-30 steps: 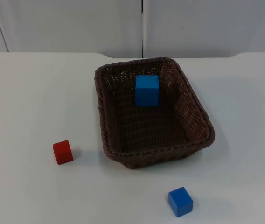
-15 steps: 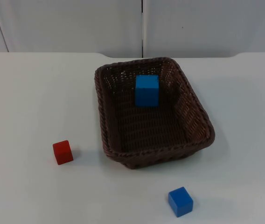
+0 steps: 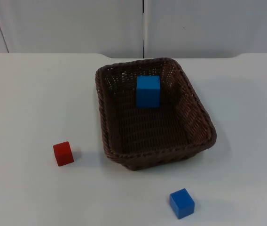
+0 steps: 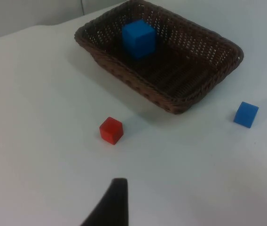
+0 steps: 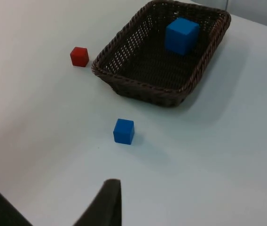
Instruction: Pick up the basket with the left hand and place the largest block into the basket with the right hand.
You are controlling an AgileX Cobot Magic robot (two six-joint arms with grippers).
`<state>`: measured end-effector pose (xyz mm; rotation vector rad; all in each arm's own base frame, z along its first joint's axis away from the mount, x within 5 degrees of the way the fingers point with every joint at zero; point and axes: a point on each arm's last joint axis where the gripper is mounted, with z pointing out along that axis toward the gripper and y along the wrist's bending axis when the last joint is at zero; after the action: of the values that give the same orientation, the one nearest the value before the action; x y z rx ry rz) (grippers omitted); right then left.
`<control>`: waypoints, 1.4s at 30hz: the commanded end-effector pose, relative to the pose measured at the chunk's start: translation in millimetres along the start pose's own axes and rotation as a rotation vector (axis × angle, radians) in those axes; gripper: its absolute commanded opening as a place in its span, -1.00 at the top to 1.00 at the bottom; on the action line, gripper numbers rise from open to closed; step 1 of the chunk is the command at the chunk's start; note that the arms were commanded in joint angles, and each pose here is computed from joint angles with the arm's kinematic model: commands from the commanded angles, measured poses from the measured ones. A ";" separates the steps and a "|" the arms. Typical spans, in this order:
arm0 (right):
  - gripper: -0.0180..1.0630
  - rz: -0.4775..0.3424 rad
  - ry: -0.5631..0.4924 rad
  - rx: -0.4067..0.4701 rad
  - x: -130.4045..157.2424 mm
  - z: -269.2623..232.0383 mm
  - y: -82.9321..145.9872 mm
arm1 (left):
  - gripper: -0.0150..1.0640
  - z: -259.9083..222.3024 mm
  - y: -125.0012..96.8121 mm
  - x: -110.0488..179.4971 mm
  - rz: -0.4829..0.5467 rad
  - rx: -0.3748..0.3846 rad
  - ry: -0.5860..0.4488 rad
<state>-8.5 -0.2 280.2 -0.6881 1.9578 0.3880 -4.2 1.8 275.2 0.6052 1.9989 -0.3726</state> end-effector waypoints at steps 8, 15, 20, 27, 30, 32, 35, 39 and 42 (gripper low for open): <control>-0.98 0.005 -0.004 0.010 0.4 -0.4 -0.5 | -0.98 0.0 0.1 0.8 -0.004 0.004 -0.003; -0.98 0.007 -0.006 0.005 0.2 -0.4 -0.1 | -0.98 0.0 0.1 0.8 -0.004 0.004 -0.003; -0.98 0.007 -0.007 0.004 0.1 -0.4 0.0 | -0.98 0.0 0.1 0.8 -0.004 0.004 -0.003; -0.98 0.007 -0.007 0.004 0.1 -0.4 0.0 | -0.98 0.0 0.1 0.8 -0.004 0.004 -0.003; -0.98 0.007 -0.007 0.004 0.1 -0.4 0.0 | -0.98 0.0 0.1 0.8 -0.004 0.004 -0.003; -0.98 0.007 -0.007 0.004 0.1 -0.4 0.0 | -0.98 0.0 0.1 0.8 -0.004 0.004 -0.003; -0.98 0.007 -0.007 0.004 0.1 -0.4 0.0 | -0.98 0.0 0.1 0.8 -0.004 0.004 -0.003; -0.98 0.007 -0.007 0.004 0.1 -0.4 0.0 | -0.98 0.0 0.1 0.8 -0.004 0.004 -0.003; -0.98 0.007 -0.007 0.004 0.1 -0.4 0.0 | -0.98 0.0 0.1 0.8 -0.004 0.004 -0.003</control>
<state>-8.5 -0.2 280.2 -0.6832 1.9600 0.3911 -4.2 1.8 275.2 0.6052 1.9989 -0.3726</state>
